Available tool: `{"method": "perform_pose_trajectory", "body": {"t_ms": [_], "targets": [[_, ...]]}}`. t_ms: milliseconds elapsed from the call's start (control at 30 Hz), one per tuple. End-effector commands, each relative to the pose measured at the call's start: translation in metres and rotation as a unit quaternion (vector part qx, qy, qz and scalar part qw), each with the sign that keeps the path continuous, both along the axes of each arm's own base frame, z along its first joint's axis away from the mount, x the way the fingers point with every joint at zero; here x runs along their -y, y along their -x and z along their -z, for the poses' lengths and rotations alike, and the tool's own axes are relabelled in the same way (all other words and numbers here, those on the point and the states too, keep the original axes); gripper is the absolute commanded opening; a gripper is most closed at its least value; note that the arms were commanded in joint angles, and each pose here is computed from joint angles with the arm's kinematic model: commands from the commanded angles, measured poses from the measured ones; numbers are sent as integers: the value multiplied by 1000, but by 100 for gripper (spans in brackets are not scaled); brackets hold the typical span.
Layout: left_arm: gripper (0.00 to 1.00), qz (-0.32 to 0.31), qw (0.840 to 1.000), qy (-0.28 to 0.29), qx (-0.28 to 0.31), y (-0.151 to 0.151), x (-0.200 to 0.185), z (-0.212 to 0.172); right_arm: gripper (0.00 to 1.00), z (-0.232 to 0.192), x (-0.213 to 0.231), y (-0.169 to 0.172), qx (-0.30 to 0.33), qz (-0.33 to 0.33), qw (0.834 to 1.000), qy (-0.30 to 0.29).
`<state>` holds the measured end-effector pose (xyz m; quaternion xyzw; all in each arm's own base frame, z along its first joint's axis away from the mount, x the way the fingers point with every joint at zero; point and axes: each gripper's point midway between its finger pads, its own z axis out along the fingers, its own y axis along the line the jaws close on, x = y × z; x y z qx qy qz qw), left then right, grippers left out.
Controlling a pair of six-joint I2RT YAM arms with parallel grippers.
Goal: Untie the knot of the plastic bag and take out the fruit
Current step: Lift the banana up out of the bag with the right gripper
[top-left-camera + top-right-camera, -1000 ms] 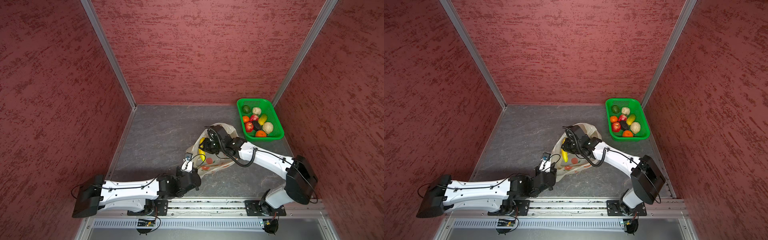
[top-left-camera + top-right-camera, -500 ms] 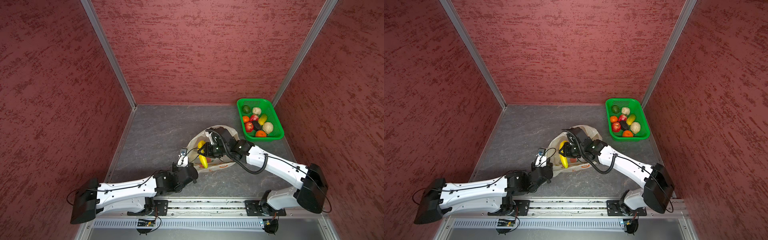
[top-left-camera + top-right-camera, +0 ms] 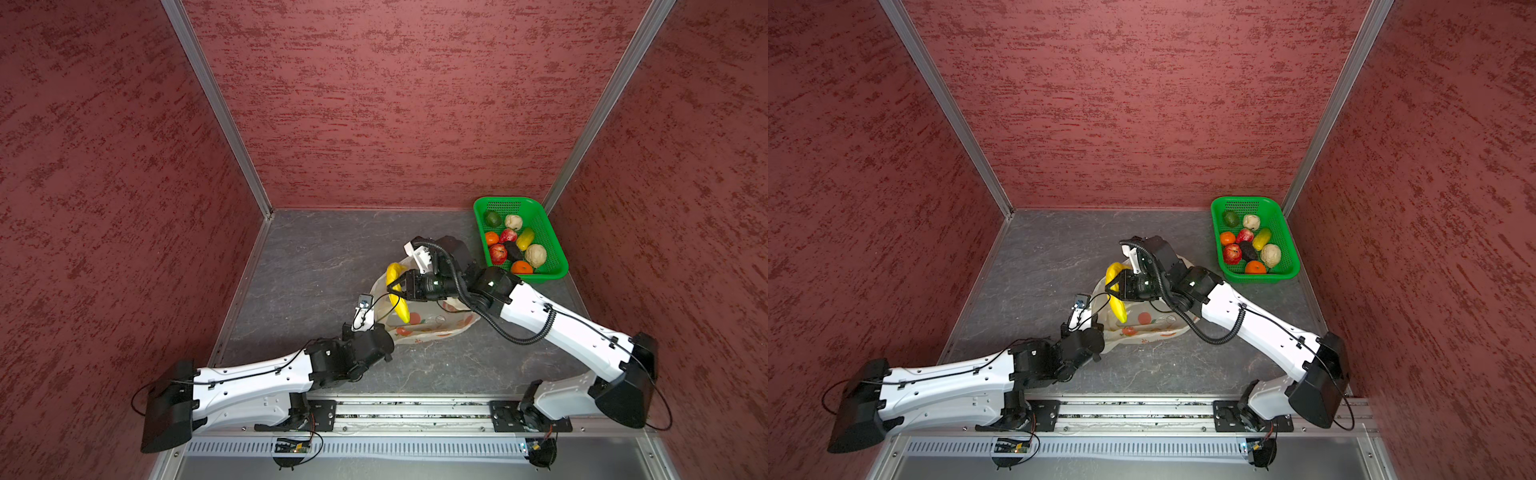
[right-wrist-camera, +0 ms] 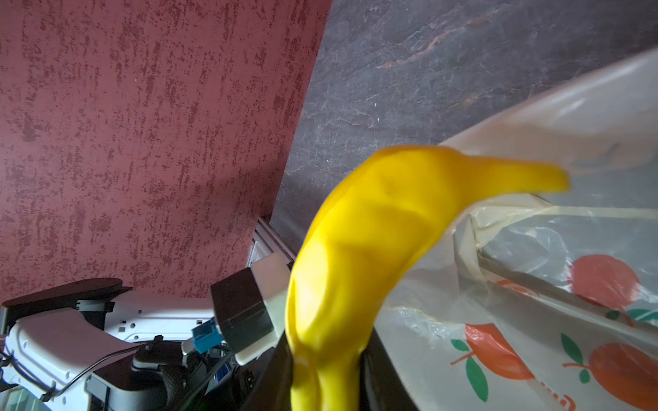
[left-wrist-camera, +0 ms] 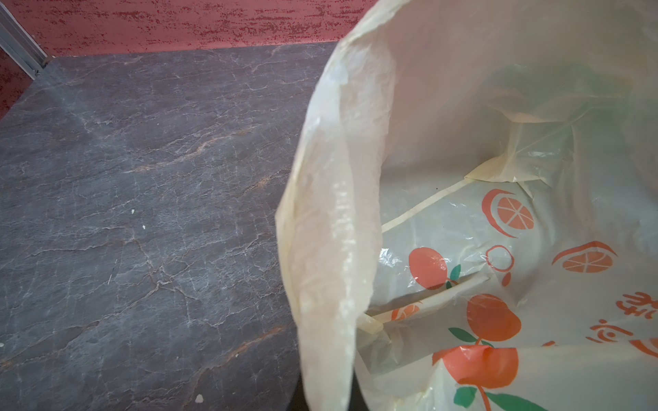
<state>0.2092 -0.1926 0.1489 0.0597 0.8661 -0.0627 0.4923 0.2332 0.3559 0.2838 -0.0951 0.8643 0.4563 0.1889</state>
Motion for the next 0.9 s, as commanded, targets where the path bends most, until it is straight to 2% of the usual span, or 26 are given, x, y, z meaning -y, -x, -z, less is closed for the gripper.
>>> {"method": "perform_pose_trajectory", "body": {"t_ms": [0, 233, 433, 567, 867], "targets": [[0, 3, 1000, -6, -3, 0, 1, -2, 24, -32, 3, -15, 29, 15, 999, -34], [0, 6, 1000, -8, -2, 1, 3, -3, 24, -66, 47, -81, 79, 108, 988, -77], [0, 6, 1000, -12, 2, 1, 6, -6, 25, -77, 115, -141, 123, 193, 972, -52], [0, 4, 1000, -9, 4, 1, 6, -9, 25, -62, 170, -178, 125, 252, 959, -24], [0, 1, 1000, -7, 4, 1, 9, -11, 25, 0, 290, -252, 109, 390, 914, 39]]}}
